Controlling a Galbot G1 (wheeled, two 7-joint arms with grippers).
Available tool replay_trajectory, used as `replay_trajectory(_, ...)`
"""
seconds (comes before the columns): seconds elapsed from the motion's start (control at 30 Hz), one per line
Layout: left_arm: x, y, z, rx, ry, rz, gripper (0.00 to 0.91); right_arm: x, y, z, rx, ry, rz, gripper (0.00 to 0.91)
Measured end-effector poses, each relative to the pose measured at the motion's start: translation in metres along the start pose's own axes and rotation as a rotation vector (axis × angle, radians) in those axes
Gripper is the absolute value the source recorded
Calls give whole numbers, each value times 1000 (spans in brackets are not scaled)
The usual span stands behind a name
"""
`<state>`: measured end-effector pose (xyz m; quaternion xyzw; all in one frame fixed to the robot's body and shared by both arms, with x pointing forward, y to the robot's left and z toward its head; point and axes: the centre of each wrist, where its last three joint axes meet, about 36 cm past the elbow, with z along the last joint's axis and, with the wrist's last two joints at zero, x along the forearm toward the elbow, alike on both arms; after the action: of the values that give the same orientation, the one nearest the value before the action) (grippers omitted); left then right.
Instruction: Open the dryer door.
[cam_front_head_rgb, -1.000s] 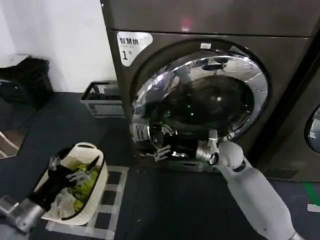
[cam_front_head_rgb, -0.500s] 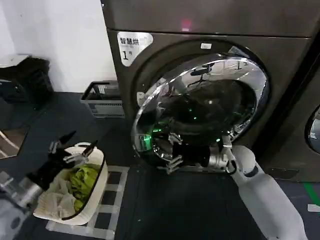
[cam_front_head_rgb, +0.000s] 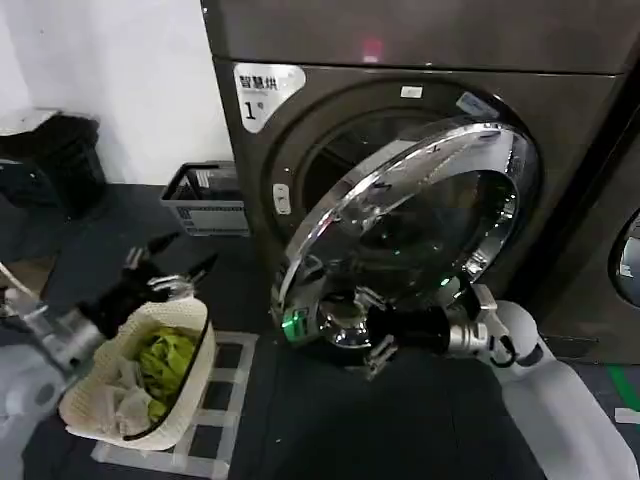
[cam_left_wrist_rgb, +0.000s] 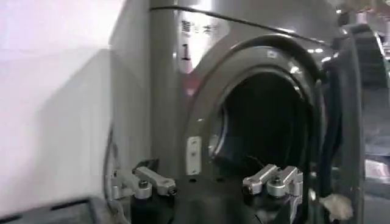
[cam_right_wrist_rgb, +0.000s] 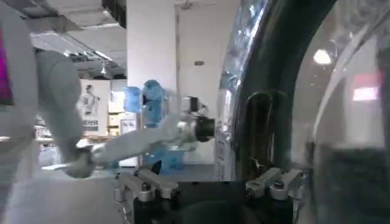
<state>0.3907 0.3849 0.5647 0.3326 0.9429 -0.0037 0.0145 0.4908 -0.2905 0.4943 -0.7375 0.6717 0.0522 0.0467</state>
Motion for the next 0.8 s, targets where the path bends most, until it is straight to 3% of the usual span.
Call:
replay_trajectory(0.33, -36, -10, -10, 15, 75, 198, 907, 39, 20, -4, 12, 21, 68, 907)
replay_trajectory(0.8, -67, -24, 1, 54, 107, 364, 907, 123, 81, -12, 71, 48, 361, 907)
